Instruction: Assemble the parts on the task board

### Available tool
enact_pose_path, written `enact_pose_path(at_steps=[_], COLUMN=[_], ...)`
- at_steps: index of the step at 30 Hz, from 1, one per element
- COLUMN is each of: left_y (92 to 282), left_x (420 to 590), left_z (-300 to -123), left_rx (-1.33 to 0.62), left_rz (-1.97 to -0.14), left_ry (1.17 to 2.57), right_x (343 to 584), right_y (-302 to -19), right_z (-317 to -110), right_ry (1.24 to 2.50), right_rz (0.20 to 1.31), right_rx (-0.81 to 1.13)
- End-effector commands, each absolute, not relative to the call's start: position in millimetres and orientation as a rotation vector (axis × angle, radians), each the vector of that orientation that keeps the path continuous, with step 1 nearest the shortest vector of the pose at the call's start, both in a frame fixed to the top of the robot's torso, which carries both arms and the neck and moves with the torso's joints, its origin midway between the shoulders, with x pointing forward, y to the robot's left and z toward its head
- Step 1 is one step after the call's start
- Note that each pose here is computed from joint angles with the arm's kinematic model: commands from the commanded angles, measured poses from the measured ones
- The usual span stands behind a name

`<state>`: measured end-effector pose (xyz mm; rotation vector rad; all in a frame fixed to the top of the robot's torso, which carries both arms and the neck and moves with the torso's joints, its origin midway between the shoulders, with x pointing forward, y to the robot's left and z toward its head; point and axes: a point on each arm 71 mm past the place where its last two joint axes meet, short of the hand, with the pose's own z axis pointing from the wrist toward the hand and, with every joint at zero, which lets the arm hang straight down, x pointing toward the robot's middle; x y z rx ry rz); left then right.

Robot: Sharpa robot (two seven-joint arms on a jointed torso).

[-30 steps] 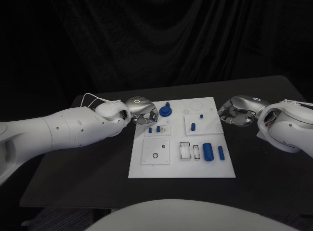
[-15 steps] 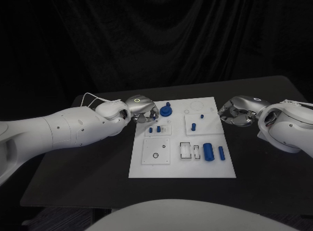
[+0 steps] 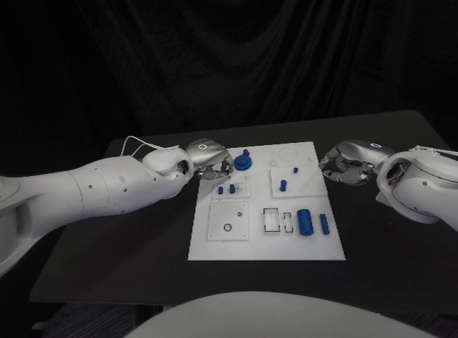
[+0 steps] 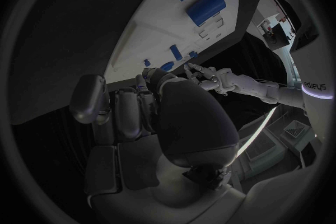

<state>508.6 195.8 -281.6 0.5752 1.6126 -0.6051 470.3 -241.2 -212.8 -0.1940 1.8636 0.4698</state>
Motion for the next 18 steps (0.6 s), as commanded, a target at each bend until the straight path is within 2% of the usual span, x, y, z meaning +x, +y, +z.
enact_pose_path(at_steps=[1,18], left_y=[192.7,186.5], left_x=[508.1,506.8], left_z=[-282.5,-288.9], left_rx=[0.584,0.591], left_rz=[-0.62,-0.63], left_ry=[1.602,1.617], right_x=[469.7,469.4], right_y=[-241.6,-241.5], right_z=[-214.0,-213.9], right_ry=[1.871,1.87], right_rz=[0.46,0.462], right_rx=[-0.191,-0.191])
